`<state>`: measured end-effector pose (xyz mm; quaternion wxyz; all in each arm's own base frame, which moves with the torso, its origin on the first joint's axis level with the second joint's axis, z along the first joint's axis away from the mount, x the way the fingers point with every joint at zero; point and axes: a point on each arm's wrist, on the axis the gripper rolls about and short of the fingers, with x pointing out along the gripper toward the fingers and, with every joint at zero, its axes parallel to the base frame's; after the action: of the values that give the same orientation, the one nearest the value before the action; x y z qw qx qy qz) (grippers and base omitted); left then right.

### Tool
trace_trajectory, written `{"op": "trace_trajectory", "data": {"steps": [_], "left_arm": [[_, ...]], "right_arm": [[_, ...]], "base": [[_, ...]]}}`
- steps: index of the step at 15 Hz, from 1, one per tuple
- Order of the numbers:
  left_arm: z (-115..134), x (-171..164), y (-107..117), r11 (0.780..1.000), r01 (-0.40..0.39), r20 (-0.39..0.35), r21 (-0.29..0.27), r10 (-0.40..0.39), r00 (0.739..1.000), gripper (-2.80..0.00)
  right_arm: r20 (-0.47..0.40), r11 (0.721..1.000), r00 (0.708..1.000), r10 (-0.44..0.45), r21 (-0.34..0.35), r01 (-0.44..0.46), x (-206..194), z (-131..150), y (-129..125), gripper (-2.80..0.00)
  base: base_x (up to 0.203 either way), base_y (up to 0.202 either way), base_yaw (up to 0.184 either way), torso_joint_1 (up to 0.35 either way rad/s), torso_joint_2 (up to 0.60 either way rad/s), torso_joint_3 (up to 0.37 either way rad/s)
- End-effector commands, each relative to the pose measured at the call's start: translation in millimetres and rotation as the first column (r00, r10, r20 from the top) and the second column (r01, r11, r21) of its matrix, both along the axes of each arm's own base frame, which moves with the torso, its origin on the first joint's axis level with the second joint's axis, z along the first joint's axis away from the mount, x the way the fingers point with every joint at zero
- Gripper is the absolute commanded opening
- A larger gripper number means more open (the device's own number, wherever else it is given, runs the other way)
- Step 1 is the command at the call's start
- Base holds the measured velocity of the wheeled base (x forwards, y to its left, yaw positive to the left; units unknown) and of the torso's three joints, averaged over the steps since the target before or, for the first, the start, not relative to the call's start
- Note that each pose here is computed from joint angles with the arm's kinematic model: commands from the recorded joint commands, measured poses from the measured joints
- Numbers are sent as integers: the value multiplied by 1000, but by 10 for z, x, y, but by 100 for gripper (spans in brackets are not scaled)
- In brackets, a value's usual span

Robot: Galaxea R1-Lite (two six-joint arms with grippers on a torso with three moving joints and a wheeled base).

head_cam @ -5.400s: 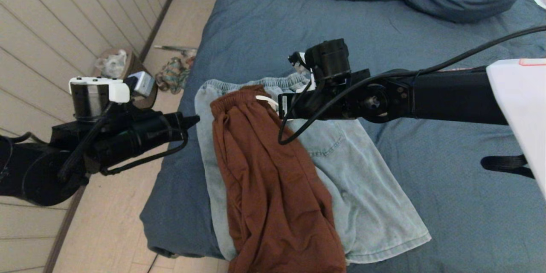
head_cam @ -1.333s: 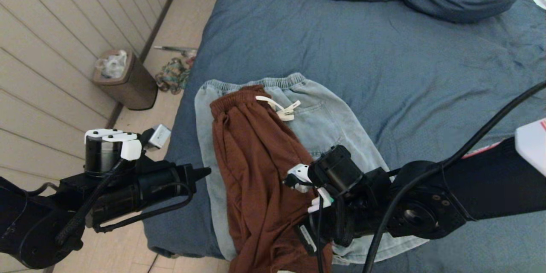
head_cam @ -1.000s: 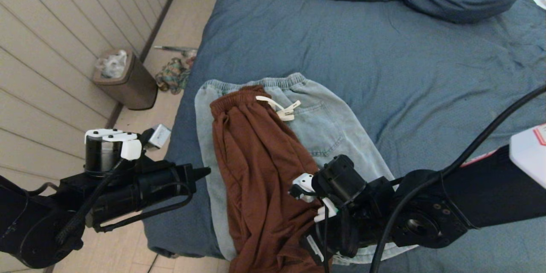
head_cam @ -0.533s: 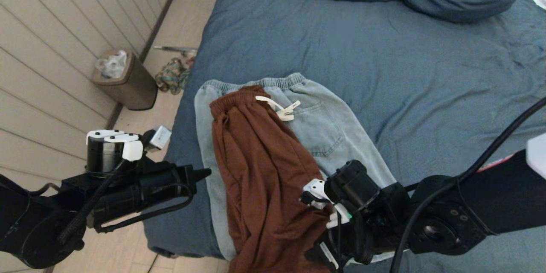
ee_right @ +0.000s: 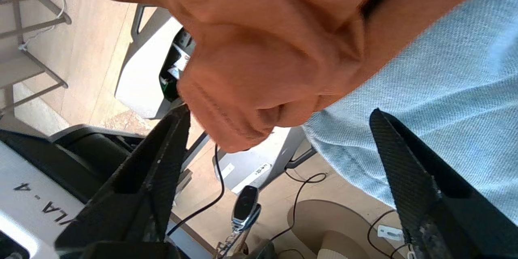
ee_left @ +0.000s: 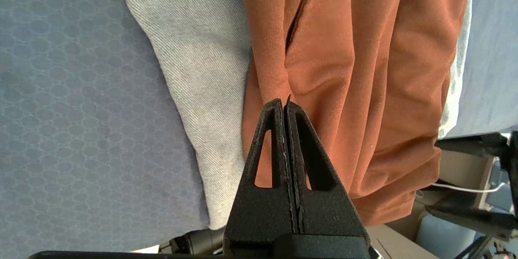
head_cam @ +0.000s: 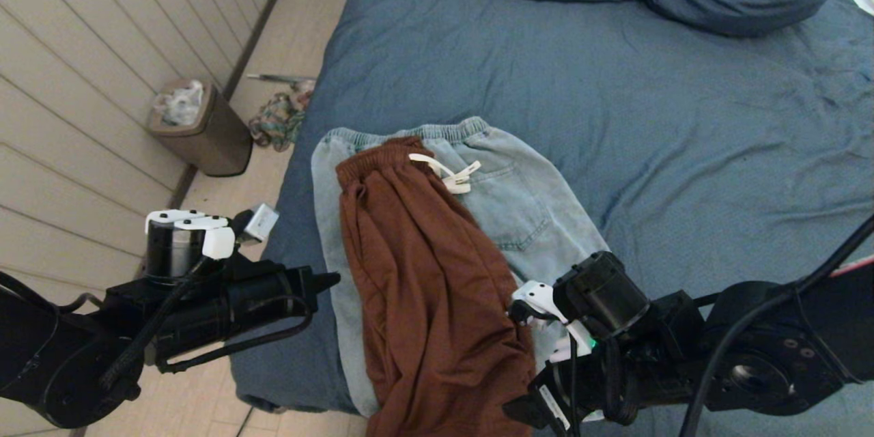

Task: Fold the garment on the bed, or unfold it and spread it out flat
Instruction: Fold the brown shorts

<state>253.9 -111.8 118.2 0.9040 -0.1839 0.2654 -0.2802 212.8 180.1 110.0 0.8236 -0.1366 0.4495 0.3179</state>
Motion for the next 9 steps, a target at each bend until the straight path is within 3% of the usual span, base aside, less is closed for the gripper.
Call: {"op": "trace_trajectory", "data": {"steps": [1,6,9], "left_arm": [[0,3,-2,1000,0,0,-4,0,1000,-280],[1,-7,-12,1000,5,3,-6,-5,1000,-280],[-41,15,-25,1000,5,13,-10,-5,1000,-280]], "right_arm": [[-11,1000,1000,-3,-8,3,59,-91,33,0],[-6,1000,1000,4,-8,-4,324,-262,211,0],[-6,999,999,44,-3,-44,248,-255,321,0]], "base": [[0,0,0,0,0,0],[0,0,0,0,0,0],[0,0,0,0,0,0]]}}
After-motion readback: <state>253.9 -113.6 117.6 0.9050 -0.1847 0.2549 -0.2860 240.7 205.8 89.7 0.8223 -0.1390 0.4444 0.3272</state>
